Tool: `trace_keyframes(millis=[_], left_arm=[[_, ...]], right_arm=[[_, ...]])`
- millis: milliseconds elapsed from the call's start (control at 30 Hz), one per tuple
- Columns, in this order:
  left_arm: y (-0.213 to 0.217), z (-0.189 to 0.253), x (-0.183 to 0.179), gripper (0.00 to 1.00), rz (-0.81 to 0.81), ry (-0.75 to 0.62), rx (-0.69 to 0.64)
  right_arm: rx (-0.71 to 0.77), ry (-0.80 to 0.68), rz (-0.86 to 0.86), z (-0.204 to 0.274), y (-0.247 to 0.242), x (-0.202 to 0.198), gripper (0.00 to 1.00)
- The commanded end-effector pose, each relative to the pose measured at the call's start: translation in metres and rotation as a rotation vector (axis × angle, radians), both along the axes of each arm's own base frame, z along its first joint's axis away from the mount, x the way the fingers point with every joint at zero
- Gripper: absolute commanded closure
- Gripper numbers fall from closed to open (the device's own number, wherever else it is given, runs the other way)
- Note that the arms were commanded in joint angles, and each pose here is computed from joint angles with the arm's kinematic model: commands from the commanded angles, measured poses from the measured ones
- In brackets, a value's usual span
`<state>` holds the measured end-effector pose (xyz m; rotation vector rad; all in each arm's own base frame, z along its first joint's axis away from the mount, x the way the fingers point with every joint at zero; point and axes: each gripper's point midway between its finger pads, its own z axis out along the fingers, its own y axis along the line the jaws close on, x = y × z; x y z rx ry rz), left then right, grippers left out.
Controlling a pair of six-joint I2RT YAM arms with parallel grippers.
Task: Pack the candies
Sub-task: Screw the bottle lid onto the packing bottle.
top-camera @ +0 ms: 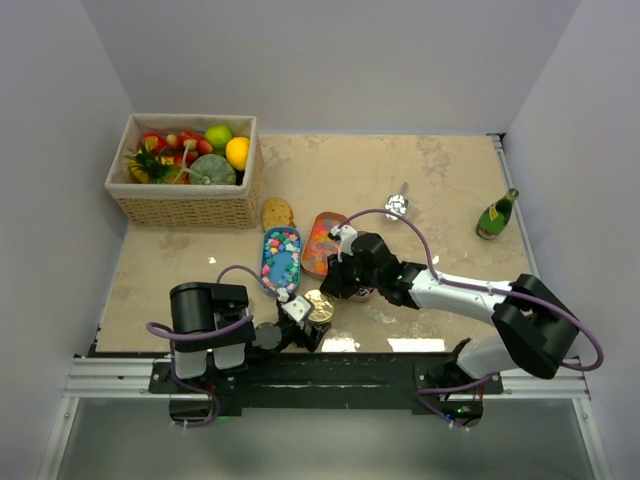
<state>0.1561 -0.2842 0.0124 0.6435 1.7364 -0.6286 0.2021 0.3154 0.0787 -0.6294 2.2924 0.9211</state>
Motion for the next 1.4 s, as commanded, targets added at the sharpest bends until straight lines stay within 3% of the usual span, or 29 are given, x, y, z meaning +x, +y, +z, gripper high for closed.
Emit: trace_keyframes(millis=[0,333,533,633,667,700,800,1000,1367], left_arm=[[0.007,0.029,-0.003,0.16,0.018,0.022,-0.187],[-0.001,0.027,0.005,0.16,0.046,0.035,-0.188],[-0.003,0.027,0.004,0.16,0.035,0.035,-0.185],[-0.004,0.028,0.002,0.16,0.023,0.033,-0.188],[-0.004,0.028,0.002,0.17,0.02,0.032,-0.19],[-0.004,0.029,0.002,0.16,0.018,0.029,-0.191],[-0.004,0.029,0.0,0.16,0.008,0.026,-0.19],[-0.007,0.028,-0.002,0.16,-0.015,0.019,-0.18],[-0.014,0.024,-0.007,0.04,-0.069,0.005,-0.154]], right_arm=[[-0.022,0.12,0.082,-0.019,-0.013,-0.041,0.87],[0.079,0.139,0.156,-0.007,-0.021,-0.072,0.95],[0.067,0.108,0.061,0.011,-0.035,-0.066,0.94],[0.057,0.055,-0.031,0.026,-0.04,-0.05,0.84],[0.063,0.035,-0.047,0.032,-0.04,-0.045,0.78],[0.062,0.013,-0.071,0.037,-0.04,-0.039,0.65],[0.06,-0.035,-0.083,0.049,-0.034,-0.025,0.5],[-0.024,-0.027,0.012,0.031,-0.014,-0.014,0.45],[-0.143,0.082,0.098,-0.009,-0.01,-0.044,0.42]])
